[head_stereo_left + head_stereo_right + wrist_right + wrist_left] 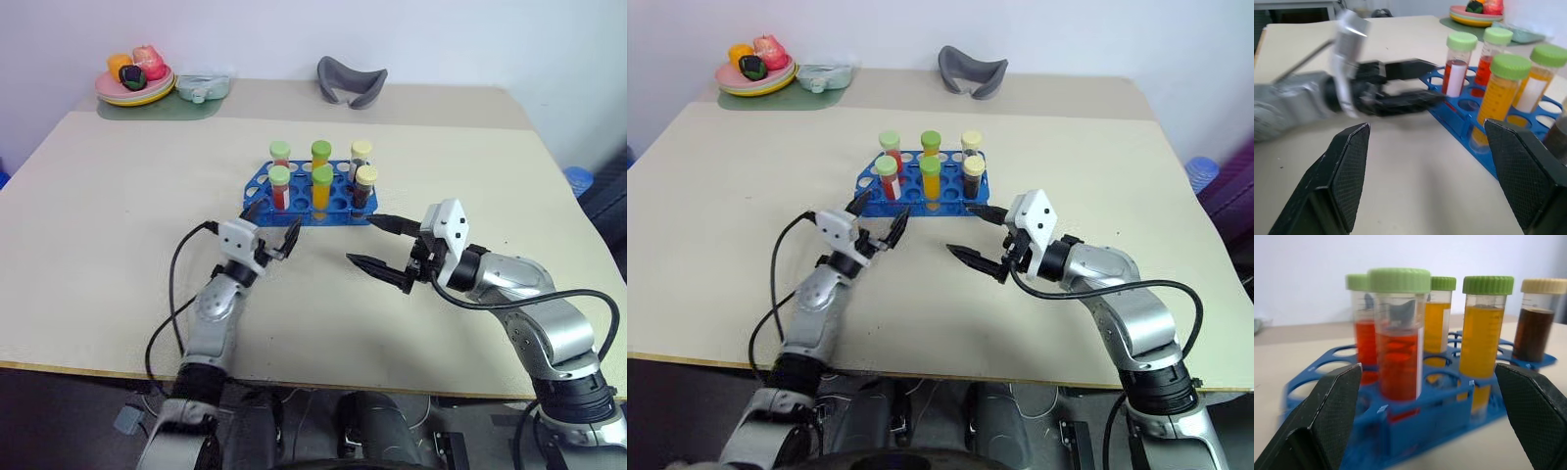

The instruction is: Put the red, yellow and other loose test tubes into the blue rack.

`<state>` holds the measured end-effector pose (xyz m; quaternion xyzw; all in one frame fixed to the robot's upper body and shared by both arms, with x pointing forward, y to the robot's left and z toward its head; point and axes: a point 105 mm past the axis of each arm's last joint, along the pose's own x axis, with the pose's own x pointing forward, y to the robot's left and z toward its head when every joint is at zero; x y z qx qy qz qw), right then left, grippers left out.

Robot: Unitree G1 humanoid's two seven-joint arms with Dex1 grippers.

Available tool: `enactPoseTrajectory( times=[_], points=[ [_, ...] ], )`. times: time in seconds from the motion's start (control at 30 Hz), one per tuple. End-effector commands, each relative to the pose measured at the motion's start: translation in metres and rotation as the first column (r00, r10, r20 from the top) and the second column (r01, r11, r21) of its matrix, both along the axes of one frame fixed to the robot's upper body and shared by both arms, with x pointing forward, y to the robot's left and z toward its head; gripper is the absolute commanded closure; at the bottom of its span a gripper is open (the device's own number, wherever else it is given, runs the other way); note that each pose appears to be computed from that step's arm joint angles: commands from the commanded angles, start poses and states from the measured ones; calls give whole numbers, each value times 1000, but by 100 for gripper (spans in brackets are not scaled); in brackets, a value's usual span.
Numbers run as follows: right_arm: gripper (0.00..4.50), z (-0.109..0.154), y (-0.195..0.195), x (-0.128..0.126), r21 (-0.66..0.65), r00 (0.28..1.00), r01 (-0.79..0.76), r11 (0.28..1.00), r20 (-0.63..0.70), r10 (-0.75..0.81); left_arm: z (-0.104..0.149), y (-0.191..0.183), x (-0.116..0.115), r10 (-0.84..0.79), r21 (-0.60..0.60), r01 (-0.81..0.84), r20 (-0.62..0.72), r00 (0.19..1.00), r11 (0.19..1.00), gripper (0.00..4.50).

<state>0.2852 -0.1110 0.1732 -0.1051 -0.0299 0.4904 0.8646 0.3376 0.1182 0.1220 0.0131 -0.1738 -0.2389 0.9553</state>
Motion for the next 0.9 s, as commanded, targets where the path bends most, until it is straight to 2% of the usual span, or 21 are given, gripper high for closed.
enactPoseTrajectory(
  times=[0.03,0.2,0.27,0.4,0.7,0.9],
  points=[
    [70,14,-12,-2,-1,998,26,1000,55,-26,22,10,-17,-41,16,40,55,998,999,8],
    [70,10,-39,2,-39,995,90,995,42,-88,23,47,-34,16,97,-15,-7,1000,995,8],
    [70,5,-56,4,-61,990,139,988,26,-138,16,79,-40,91,161,-79,-65,994,984,8],
    [70,-3,-86,3,-98,979,203,974,-11,-205,6,121,-49,212,263,-171,-137,967,950,8],
    [70,-12,-113,0,-124,965,254,959,-29,-259,8,131,-62,200,286,-142,-186,962,948,8],
    [70,-21,-108,-2,-108,962,259,960,-57,-266,8,130,-69,183,274,-122,-212,960,954,8]
  ],
)
